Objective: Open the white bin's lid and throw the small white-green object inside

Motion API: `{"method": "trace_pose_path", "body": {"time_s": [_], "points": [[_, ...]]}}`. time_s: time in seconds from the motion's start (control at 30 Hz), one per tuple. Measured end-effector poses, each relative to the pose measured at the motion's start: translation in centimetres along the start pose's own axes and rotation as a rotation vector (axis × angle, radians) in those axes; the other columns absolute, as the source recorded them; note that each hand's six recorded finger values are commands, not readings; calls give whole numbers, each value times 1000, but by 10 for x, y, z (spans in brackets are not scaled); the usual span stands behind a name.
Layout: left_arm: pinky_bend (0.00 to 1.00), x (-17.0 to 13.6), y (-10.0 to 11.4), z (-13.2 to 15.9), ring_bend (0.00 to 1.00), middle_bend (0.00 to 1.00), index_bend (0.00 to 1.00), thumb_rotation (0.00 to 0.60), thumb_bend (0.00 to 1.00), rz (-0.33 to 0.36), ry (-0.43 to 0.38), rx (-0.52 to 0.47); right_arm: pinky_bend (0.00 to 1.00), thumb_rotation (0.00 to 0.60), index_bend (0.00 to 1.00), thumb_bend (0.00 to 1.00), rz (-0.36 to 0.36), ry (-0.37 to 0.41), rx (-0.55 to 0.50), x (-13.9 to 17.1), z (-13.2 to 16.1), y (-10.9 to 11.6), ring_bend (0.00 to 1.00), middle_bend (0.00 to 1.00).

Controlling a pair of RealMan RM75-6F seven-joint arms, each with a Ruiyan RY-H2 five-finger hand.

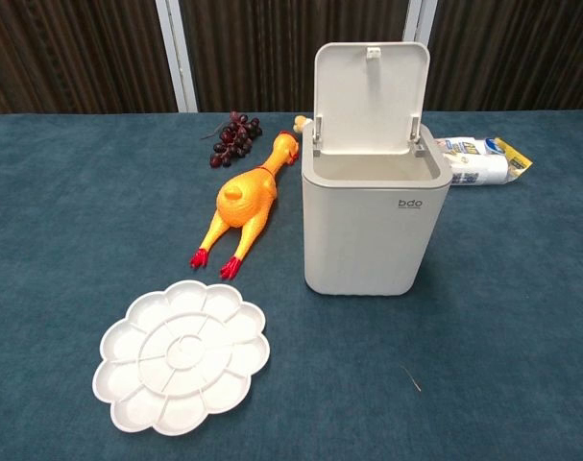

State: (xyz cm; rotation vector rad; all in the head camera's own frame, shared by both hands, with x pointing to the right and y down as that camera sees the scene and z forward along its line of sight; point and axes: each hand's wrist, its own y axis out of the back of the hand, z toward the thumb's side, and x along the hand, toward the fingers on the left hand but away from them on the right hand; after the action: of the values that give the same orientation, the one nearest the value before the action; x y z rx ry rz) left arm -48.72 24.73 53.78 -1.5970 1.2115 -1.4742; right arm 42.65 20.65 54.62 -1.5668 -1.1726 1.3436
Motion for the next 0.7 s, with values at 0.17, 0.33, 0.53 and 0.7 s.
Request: {"method": "trace_pose_path", "body": {"time_s": [0.17, 0.33, 0.53, 0.7], "points": [[426, -1, 0, 1, 320, 302, 275, 600, 412, 5, -7, -1, 186, 600, 1, 191, 41, -12, 18, -4, 0, -13, 0, 22], [425, -1, -3, 4, 320, 302, 275, 600, 413, -6, -20, 8, 189, 600, 0, 192, 77, -1, 19, -8, 2, -21, 0, 22], [426, -1, -3, 6, 321, 302, 275, 600, 413, -5, -27, 9, 189, 600, 0, 191, 58, 12, 14, -8, 4, -19, 0, 23], [426, -1, -5, 5, 321, 302, 275, 600, 412, -9, -22, 8, 189, 600, 0, 191, 75, 20, -4, -8, 5, -22, 0, 23]]}}
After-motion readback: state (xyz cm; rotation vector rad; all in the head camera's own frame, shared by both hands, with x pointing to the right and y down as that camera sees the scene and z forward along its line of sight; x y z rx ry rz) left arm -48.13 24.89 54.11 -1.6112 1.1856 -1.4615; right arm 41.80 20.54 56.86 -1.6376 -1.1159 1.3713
